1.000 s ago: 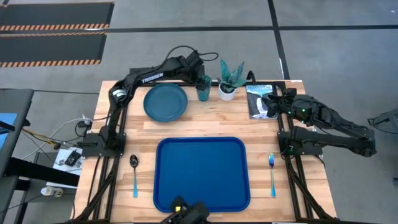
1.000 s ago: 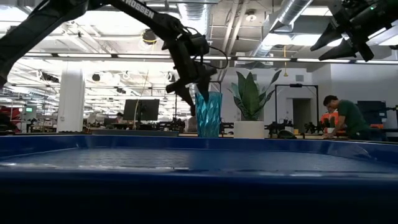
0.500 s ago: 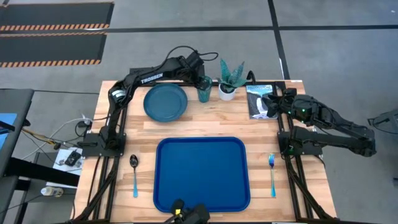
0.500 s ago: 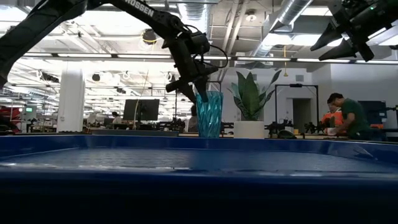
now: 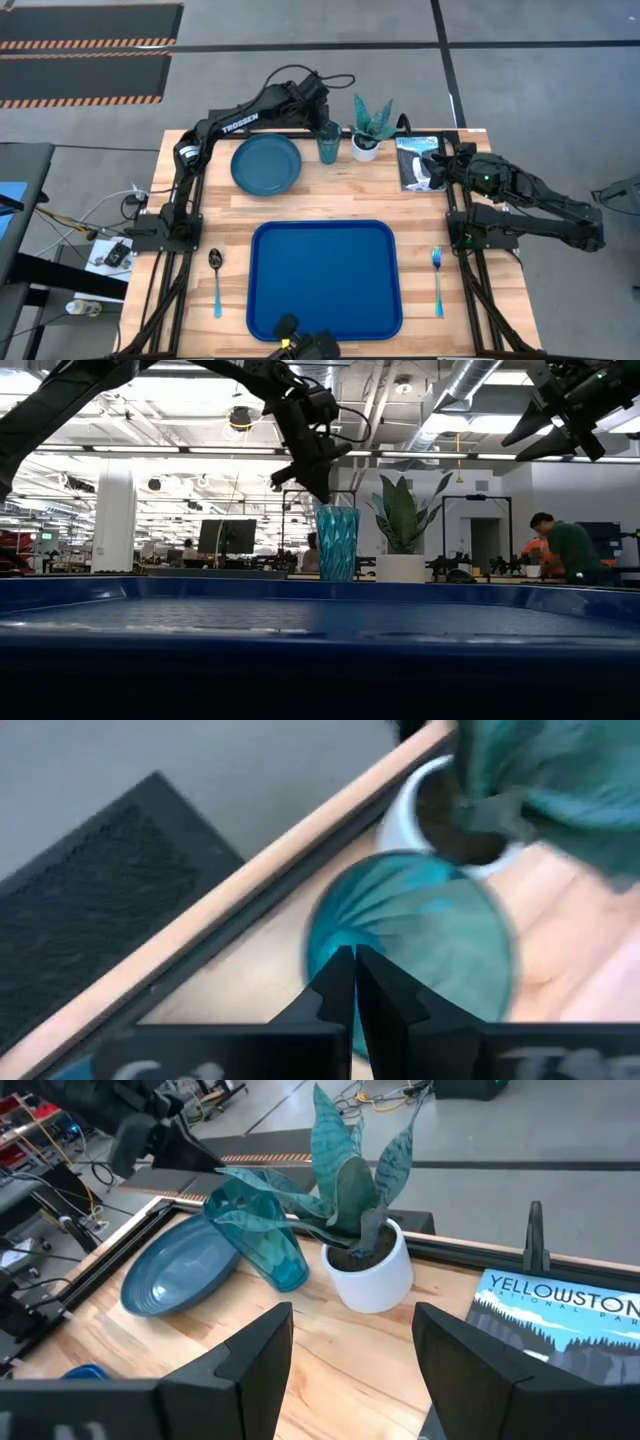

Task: Pick and place plate/cup/fork/spoon on tray
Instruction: Put the blue cup on the top right of the blue tray

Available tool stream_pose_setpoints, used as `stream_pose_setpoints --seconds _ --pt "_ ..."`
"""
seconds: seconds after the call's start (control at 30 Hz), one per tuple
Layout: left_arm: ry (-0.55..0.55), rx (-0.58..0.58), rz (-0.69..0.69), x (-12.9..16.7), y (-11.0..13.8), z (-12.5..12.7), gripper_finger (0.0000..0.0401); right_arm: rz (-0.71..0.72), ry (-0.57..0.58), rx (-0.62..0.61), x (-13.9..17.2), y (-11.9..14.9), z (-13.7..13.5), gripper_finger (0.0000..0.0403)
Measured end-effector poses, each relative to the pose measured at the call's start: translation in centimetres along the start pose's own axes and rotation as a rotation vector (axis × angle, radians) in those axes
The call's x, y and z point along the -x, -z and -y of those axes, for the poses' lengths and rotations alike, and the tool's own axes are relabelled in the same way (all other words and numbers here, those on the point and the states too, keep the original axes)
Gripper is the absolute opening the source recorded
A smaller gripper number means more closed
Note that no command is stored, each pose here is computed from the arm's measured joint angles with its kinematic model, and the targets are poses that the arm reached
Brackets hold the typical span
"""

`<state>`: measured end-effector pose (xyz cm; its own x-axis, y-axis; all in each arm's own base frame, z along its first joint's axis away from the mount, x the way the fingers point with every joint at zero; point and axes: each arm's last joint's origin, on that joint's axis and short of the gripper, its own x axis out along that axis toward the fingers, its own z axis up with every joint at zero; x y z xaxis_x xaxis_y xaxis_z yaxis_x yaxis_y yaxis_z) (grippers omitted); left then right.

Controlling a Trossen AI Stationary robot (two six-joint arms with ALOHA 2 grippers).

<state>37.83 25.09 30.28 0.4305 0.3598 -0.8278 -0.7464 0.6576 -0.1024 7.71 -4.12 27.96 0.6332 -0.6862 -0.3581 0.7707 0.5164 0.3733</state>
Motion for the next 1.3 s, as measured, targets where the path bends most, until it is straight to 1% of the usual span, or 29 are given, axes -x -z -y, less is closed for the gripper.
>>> stream_pose_setpoints --seconds 0.1,0.2,0.3,0.47,0.53,0.6,0.7,0.83,0.9,1.0,1.13,1.2,1.3 --pt "-0.072 -0.059 0.022 0.0 0.0 0.0 0.0009 0.000 0.000 0.000 0.0 0.0 0.0 0.0233" --pt "-0.063 -0.143 0.029 0.4 0.0 0.5 0.0033 0.000 0.000 0.001 0.0 0.0 0.0 0.0233" --pt "-0.047 -0.156 0.055 1.0 -0.1 1.0 0.0081 0.000 0.001 0.000 0.0 0.0 0.0 0.0233" --pt "-0.062 -0.156 0.051 0.9 -0.1 0.7 0.0180 0.000 0.001 0.000 0.0 0.0 0.0 0.0233" --pt "-0.079 -0.144 0.045 0.6 -0.2 0.3 0.0207 0.000 0.001 0.000 0.0 0.0 0.0 0.0233" --pt "-0.067 -0.140 0.017 0.0 0.0 -0.1 0.0221 0.000 0.001 0.000 0.0 0.0 0.0 0.0233" --pt "-0.003 -0.125 -0.020 -0.7 0.1 -0.2 0.0219 0.002 0.003 0.000 0.0 0.0 0.0 0.0233" --pt "-0.035 -0.147 -0.041 -1.4 0.5 0.0 0.0195 0.002 0.004 0.000 0.0 0.0 0.0 0.0233" --pt "-0.053 -0.155 -0.046 -1.5 0.6 0.0 0.0177 0.002 0.004 0.000 0.0 0.0 0.0 0.0233" --pt "-0.026 -0.172 -0.043 -1.5 0.5 0.1 0.0142 0.002 0.004 0.000 0.0 0.0 0.0 0.0233" --pt "-0.035 -0.171 -0.048 -1.5 0.5 -0.1 0.0103 0.003 0.004 0.000 0.0 0.0 0.0 0.0233" --pt "-0.032 -0.168 -0.049 -1.5 0.5 -0.1 0.0094 0.002 0.004 0.000 0.0 0.0 0.0 0.0233" --pt "-0.032 -0.173 -0.049 -1.5 0.5 -0.1 0.0097 0.003 0.003 -0.001 0.0 0.0 0.0 0.0233"
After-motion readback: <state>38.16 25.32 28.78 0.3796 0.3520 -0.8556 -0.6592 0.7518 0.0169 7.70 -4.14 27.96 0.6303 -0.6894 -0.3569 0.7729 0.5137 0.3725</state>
